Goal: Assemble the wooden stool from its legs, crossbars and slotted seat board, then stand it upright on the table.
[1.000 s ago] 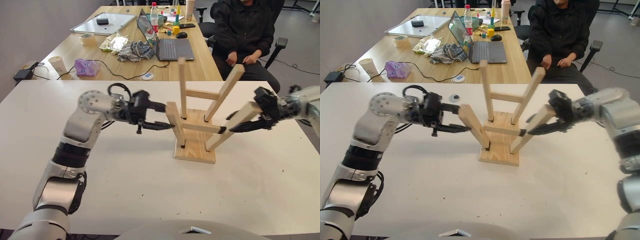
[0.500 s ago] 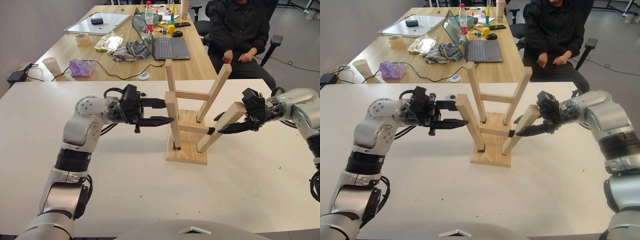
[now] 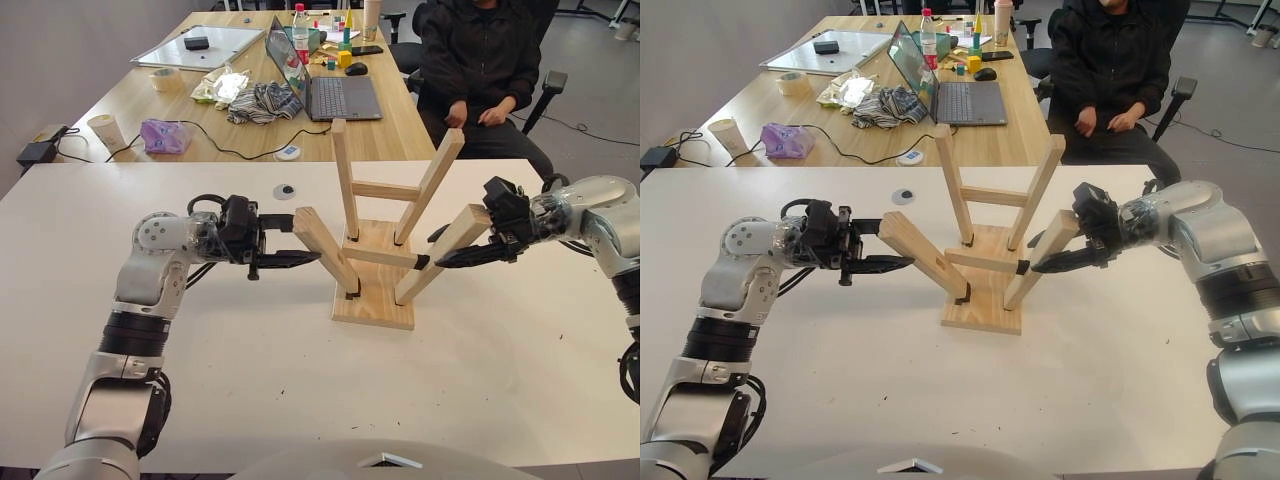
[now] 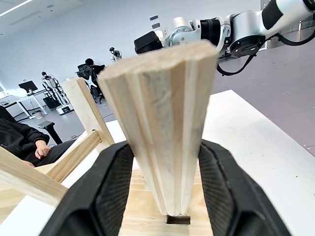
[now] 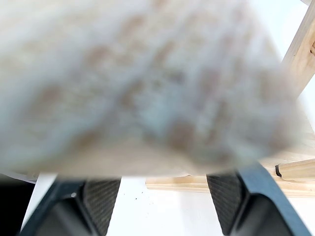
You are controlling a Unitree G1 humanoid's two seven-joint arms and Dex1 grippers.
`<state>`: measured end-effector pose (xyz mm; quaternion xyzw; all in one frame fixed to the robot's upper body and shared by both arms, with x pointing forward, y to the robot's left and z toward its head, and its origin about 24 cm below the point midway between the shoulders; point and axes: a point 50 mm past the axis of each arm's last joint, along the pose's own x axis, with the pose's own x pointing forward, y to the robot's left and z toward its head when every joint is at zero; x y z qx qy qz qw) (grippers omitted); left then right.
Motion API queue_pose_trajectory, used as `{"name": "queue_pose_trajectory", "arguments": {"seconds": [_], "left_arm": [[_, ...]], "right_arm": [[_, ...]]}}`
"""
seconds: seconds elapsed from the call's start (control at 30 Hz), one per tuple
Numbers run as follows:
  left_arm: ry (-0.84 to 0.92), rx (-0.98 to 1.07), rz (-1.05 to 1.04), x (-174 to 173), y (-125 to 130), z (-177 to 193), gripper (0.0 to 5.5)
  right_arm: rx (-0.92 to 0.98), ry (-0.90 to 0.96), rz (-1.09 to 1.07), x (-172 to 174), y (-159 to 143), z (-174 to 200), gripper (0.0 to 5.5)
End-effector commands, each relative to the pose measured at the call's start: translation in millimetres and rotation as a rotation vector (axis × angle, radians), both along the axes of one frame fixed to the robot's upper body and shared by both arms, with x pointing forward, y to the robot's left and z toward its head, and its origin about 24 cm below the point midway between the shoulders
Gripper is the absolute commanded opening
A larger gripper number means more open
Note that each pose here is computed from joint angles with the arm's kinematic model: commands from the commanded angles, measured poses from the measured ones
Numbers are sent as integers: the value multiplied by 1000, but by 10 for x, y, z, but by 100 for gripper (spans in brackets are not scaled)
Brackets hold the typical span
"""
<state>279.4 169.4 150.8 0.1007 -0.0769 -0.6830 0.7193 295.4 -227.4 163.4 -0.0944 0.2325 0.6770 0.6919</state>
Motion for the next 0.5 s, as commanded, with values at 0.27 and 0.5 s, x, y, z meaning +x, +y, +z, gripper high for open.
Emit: {"name": "queue_pose_trajectory", "arguments": {"seconds": [0.27, 0.5], "left_arm": [[-11, 16, 13, -62, 84, 199, 199], [21, -47, 0, -100, 70, 242, 199]], "right_arm": [[-24, 175, 51, -139, 66, -403, 235], [-22, 176, 49, -147, 68, -417, 235]]}}
